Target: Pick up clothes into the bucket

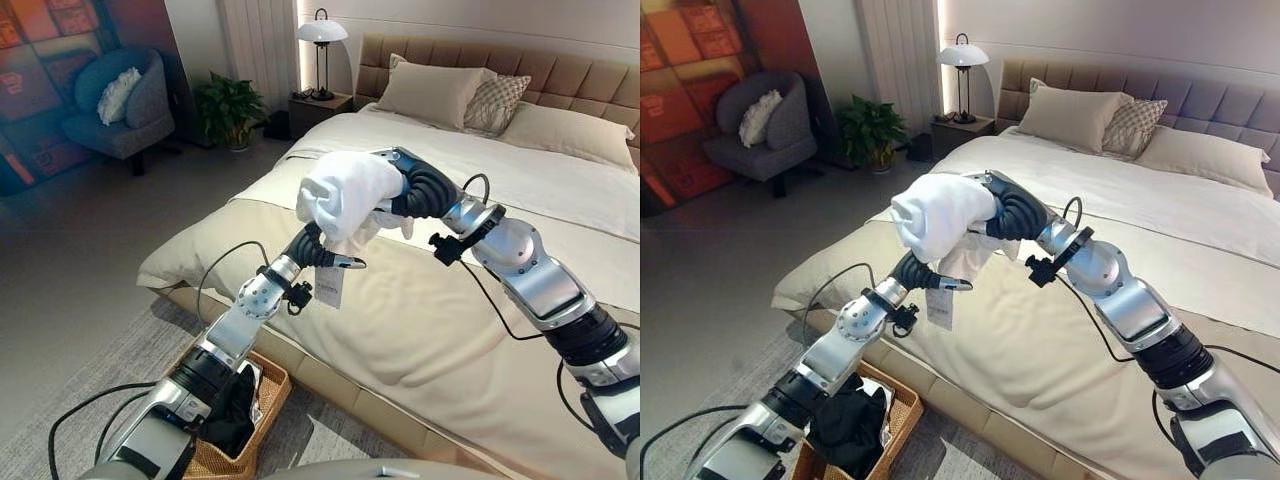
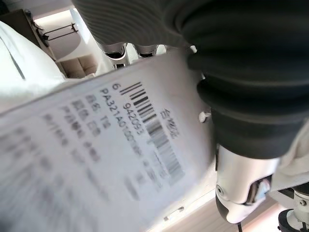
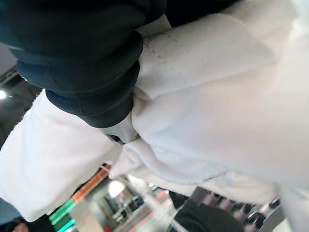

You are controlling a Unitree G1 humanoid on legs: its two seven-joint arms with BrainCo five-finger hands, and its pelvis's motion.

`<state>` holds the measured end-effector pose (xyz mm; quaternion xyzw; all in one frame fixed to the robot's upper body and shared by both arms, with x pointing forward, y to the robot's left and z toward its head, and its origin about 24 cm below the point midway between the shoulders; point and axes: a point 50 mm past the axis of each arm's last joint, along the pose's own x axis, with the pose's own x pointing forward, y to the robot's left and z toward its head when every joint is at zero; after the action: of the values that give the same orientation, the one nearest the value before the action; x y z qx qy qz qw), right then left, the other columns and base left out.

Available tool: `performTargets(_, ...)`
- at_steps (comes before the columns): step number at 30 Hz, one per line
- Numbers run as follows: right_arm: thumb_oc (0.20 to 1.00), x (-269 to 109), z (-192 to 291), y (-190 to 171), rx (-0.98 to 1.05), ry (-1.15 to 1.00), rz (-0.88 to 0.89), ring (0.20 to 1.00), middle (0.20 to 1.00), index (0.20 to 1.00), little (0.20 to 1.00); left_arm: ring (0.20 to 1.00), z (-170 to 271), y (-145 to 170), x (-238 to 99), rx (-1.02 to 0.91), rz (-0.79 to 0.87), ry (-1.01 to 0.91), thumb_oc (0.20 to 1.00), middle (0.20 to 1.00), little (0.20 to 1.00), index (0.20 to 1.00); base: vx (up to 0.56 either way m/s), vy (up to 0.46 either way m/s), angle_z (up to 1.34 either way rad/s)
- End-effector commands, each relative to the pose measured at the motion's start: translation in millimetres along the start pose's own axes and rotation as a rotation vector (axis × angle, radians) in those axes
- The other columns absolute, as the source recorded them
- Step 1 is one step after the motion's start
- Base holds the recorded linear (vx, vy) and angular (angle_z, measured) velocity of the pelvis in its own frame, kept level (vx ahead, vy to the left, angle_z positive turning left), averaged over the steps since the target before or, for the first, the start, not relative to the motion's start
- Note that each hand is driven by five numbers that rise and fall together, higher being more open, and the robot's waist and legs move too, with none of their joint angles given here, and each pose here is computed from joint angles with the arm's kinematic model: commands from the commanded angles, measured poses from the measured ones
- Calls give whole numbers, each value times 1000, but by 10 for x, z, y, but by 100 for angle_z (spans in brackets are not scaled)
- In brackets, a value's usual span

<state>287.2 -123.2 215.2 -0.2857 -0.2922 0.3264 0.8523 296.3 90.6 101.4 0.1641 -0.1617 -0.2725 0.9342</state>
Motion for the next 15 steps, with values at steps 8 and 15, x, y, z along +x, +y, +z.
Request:
performTargets(8,200,125,467,192,171,-289,59,200,200,200,200,1000,98,-125,211,-68,-12,-45,1000,1000,1000,1000,-4,-1,1)
performTargets(15,200,131,323,228,192,-217,40,200,200,200,200,1000,112,-166,151,-270,-49,-61,1000,1000,1000,1000,0,0,0)
